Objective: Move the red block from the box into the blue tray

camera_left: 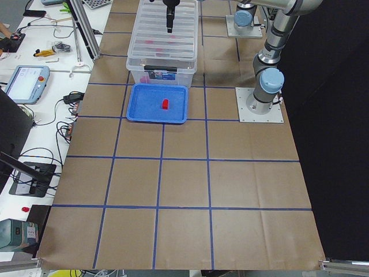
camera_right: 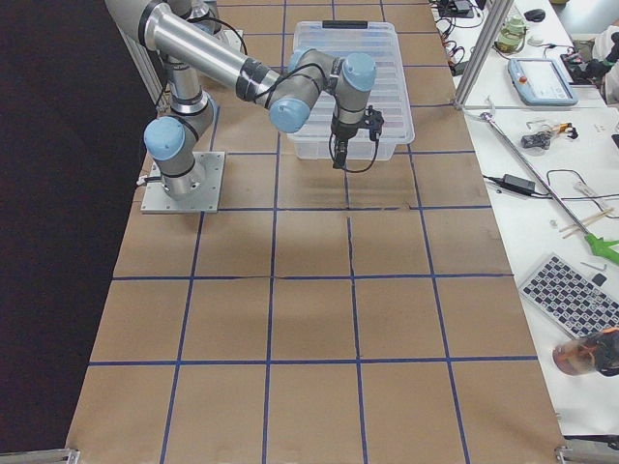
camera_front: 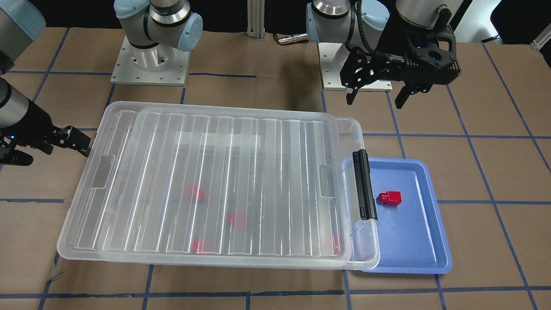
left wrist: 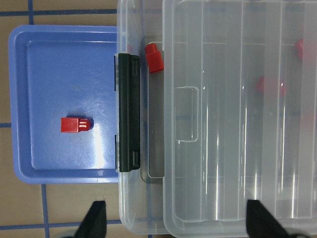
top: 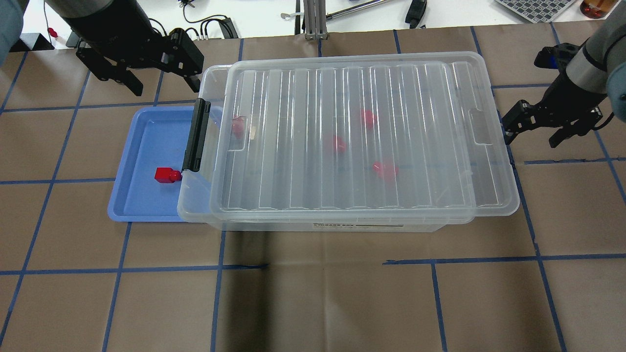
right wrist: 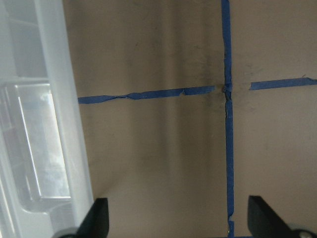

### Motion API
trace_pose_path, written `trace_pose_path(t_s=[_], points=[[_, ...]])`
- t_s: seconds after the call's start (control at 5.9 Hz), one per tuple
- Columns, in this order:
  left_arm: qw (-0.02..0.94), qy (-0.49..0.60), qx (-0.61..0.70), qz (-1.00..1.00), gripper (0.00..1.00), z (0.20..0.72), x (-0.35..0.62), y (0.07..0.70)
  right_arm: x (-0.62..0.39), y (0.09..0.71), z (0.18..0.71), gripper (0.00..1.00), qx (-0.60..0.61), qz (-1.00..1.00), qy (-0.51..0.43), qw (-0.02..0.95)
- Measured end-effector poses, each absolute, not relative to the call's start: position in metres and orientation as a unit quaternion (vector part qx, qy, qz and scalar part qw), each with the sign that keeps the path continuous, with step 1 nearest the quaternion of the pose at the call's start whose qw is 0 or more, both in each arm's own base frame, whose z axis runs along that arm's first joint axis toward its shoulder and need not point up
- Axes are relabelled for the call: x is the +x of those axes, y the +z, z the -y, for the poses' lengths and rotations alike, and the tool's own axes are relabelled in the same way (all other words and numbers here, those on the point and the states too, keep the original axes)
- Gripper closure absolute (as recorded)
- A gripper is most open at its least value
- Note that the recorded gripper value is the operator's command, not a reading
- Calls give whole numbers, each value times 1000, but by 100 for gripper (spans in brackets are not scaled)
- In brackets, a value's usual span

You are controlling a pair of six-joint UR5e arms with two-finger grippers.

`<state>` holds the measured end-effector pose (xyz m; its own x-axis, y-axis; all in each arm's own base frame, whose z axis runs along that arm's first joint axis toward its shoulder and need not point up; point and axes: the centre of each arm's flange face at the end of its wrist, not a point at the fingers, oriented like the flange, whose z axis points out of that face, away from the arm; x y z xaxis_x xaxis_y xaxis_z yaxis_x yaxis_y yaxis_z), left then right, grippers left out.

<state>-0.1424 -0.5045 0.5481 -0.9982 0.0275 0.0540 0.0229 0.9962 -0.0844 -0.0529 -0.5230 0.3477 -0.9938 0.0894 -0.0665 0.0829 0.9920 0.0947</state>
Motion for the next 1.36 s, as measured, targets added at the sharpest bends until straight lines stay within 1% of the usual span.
trace_pose_path(t_s=[0.51, 0.85, 1.02, 1.36], points=[[27, 55, -15, 998, 1, 506, -136, 553, -25, 349, 525, 0, 37, -998, 48, 35], [29, 55, -14, 998, 1, 506, -135, 553, -22, 363, 526, 0, 37, -998, 34, 28], [29, 55, -14, 998, 1, 506, -135, 553, -23, 378, 529, 0, 35, -999, 20, 20], [29, 54, -13, 998, 1, 507, -135, 552, -21, 432, 534, 0, 31, -999, -13, 1]])
